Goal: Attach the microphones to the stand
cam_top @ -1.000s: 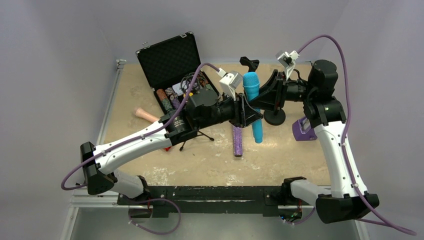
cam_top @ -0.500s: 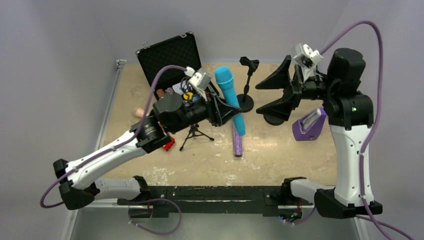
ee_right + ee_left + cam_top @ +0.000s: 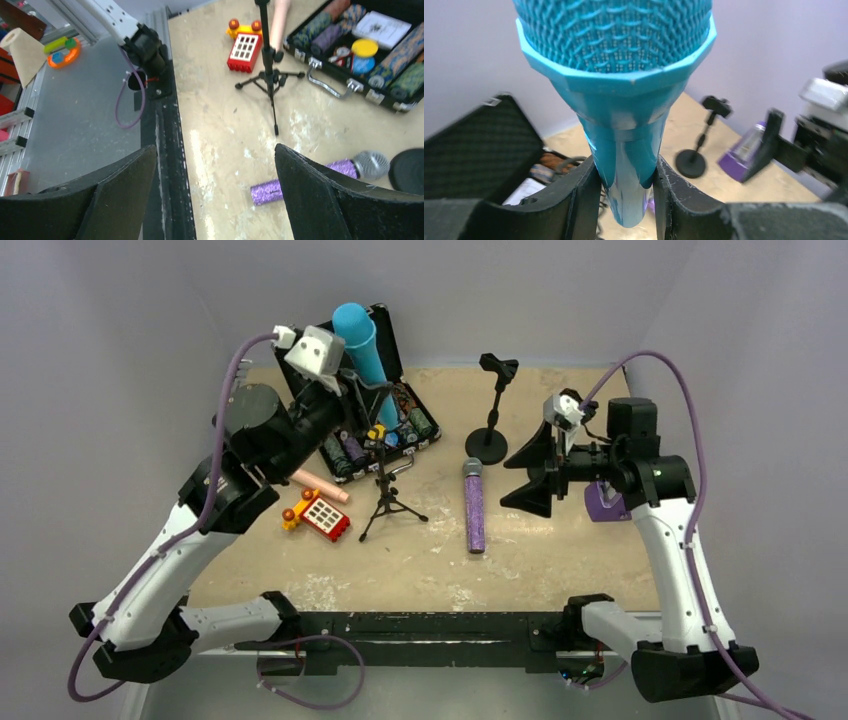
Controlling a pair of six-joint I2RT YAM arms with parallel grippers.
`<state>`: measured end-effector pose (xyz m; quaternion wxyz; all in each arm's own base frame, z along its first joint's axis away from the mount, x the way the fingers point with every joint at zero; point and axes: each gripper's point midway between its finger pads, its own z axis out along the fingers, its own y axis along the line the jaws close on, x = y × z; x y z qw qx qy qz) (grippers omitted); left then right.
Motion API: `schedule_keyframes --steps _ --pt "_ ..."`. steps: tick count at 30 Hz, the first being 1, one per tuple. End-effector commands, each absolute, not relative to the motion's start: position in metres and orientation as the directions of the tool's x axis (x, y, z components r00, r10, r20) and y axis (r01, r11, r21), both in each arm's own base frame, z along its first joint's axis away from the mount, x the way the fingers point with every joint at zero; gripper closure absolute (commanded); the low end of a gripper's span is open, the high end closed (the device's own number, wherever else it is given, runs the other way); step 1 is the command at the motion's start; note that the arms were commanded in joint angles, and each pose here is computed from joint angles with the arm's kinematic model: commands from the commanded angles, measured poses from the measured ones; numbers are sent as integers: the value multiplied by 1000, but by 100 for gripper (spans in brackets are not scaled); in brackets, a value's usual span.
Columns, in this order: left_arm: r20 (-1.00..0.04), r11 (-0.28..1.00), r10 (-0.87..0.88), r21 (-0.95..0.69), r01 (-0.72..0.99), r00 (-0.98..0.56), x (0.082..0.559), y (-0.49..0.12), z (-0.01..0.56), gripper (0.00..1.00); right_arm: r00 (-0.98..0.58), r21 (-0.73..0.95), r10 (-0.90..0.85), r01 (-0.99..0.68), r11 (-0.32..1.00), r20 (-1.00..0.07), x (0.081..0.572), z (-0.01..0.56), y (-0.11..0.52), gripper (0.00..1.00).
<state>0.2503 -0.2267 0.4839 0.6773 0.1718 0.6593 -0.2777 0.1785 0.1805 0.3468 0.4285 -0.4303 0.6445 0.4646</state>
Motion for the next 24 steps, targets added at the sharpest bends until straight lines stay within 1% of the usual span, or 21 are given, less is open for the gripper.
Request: schedule_keyframes --steps 1,4,9,15,24 --pt "-999 897 -10 11 442 46 298 -199 490 100 -178 142 -194 -972 186 -965 186 317 178 8" --pt "-999 907 -12 9 421 48 319 -199 491 100 -185 152 -216 -975 162 -959 180 294 177 8" --pt "-1000 905 -14 -3 426 23 340 -206 483 100 -202 174 -214 -974 144 -956 175 266 178 8" --pt "-999 900 -32 -28 435 1 352 -211 473 100 -206 178 -210 -973 145 -956 174 252 178 7" --pt "-997 892 -48 -72 446 -64 366 -218 429 100 -237 210 -220 -968 140 -946 174 238 178 7"
